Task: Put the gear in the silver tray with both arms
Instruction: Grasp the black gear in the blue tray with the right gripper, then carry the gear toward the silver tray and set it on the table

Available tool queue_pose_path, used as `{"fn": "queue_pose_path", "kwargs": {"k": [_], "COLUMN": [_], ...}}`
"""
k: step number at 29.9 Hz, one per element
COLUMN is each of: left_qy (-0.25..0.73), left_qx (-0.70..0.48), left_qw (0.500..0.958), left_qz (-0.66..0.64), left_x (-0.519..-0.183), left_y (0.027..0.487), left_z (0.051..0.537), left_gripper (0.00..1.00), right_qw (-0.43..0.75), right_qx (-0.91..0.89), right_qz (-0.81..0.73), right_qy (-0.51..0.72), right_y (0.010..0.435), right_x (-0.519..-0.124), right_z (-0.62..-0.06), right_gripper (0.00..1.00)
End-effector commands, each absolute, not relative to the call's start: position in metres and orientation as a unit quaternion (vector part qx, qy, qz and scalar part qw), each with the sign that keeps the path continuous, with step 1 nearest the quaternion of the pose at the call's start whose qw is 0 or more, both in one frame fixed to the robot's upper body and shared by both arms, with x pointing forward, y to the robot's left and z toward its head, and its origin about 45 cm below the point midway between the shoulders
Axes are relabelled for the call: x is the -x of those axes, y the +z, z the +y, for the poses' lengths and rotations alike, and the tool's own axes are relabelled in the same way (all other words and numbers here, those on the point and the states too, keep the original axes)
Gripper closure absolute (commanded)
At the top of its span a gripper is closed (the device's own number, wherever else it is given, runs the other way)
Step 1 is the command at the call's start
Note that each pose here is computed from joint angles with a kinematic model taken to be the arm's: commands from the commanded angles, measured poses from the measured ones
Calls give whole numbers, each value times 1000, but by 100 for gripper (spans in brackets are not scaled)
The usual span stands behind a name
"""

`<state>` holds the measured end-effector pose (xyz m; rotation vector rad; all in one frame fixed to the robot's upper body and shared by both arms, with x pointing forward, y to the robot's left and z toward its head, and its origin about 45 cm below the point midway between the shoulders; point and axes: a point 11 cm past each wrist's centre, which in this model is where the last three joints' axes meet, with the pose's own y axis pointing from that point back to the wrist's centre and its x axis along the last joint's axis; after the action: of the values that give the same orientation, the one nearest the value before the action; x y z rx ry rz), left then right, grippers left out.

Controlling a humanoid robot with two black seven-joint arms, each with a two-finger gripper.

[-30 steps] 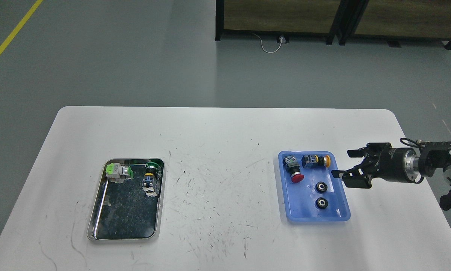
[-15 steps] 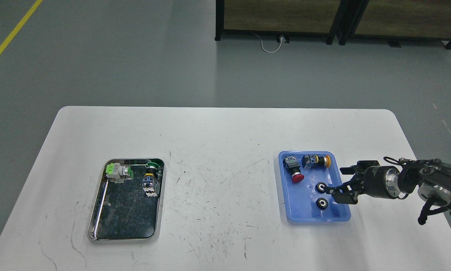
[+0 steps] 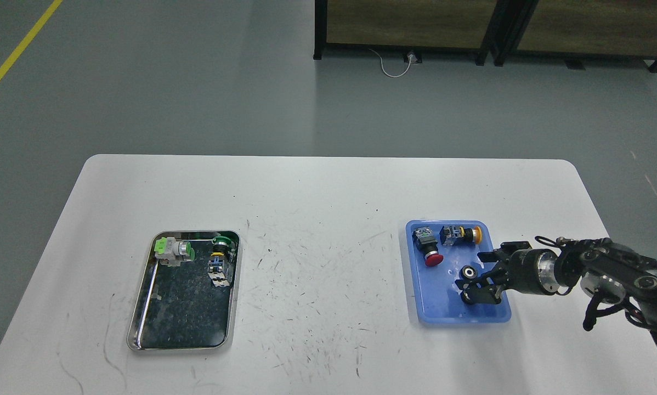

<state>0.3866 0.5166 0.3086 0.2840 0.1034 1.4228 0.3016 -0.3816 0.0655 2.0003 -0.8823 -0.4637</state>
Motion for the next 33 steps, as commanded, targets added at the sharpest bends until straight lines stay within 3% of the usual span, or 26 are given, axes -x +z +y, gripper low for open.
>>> {"fn": "queue_pose_path", "kwargs": {"k": [1, 9, 11, 15, 23, 33], "left_qy": [651, 652, 653, 653, 657, 657], "left_qx": [-130, -130, -131, -131, -134, -135], "left_qw": [747, 745, 745, 744, 741, 740], "left_qz": [48, 47, 46, 46, 44, 44], "left_x": [-386, -386, -386, -385, -383, -383], "left_y": [308, 309, 309, 309, 311, 311], "left_z": [516, 518, 519, 519, 524, 525], "left_gripper": [2, 2, 2, 2, 2, 2], "right_qw": [439, 437, 439, 443, 443, 420], "right_qx": [-804, -805, -804, -802, -804, -817], "right_qz": [-355, -357, -356, -355, -347, -351], "right_qy": [-187, -185, -184, -186, -192, -182], "right_y": [65, 67, 67, 67, 65, 80], "right_x": [-301, -304, -304, -304, -300, -309], "right_z": [-382, -382, -382, -383, -382, -377], "right_gripper": [17, 35, 41, 64, 85, 90]}}
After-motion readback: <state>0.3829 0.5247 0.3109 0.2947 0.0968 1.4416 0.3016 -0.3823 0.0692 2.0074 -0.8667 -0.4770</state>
